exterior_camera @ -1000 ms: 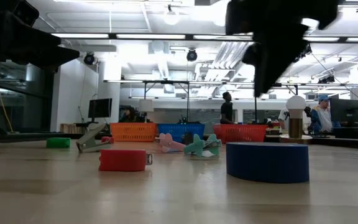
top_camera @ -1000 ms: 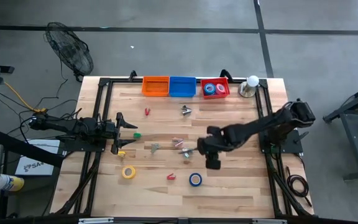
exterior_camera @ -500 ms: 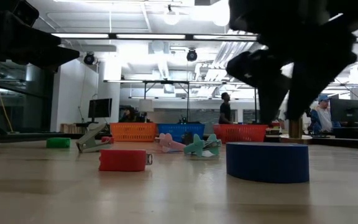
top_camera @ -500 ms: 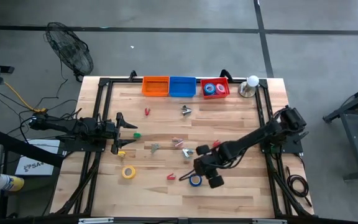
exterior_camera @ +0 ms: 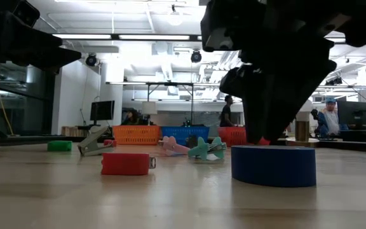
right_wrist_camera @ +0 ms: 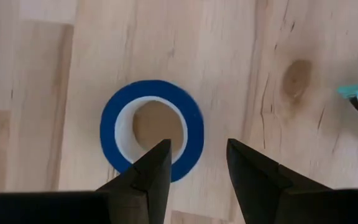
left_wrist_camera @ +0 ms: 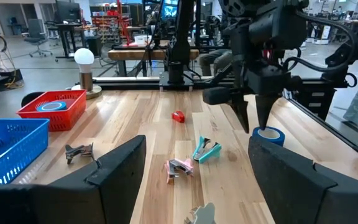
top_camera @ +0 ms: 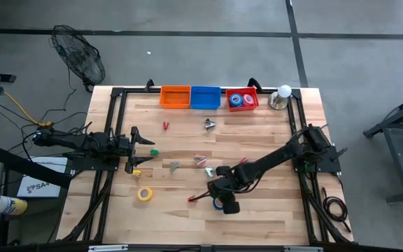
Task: Pick and place Stapler, Stapler remover, tape
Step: Put the dark blue tape into the red bin
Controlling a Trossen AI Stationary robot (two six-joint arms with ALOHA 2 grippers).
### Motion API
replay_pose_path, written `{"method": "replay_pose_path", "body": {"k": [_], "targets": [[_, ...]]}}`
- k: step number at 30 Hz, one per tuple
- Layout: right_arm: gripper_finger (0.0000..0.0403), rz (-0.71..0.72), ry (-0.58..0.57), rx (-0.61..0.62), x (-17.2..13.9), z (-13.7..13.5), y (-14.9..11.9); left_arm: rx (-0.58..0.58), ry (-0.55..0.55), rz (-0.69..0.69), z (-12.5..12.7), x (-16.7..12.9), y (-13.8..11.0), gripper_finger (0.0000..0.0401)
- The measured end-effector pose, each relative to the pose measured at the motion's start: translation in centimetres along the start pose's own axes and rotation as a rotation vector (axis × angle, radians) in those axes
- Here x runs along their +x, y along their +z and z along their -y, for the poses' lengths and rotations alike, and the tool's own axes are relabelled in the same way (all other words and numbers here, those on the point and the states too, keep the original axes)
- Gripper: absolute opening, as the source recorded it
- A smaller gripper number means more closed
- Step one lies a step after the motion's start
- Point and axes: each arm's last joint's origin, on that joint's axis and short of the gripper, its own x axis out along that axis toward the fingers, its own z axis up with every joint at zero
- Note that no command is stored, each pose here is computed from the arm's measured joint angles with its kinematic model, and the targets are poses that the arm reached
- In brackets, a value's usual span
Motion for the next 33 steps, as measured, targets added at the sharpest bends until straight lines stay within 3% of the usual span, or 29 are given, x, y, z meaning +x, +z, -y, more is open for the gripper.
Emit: {"method": "replay_pose_path", "body": {"k": [15,20,27,33], "targets": [[0.014,-0.045,-0.011,-0.008,1.4,0.0,-0.4,0.0,0.0,0.0,0.0,0.0,0.0,0.028],[0.0109,-0.06,-0.017,-0.008,1.3,0.0,-0.5,0.0,0.0,0.0,0.0,0.0,0.0,0.028],[0.0029,-0.069,-0.017,-0.007,1.3,0.0,-0.6,0.0,0.0,0.0,0.0,0.0,0.0,0.028],[0.0027,-0.091,-0.063,0.049,0.4,0.4,-0.9,0.0,0.0,0.0,0.0,0.0,0.0,0.028]]}}
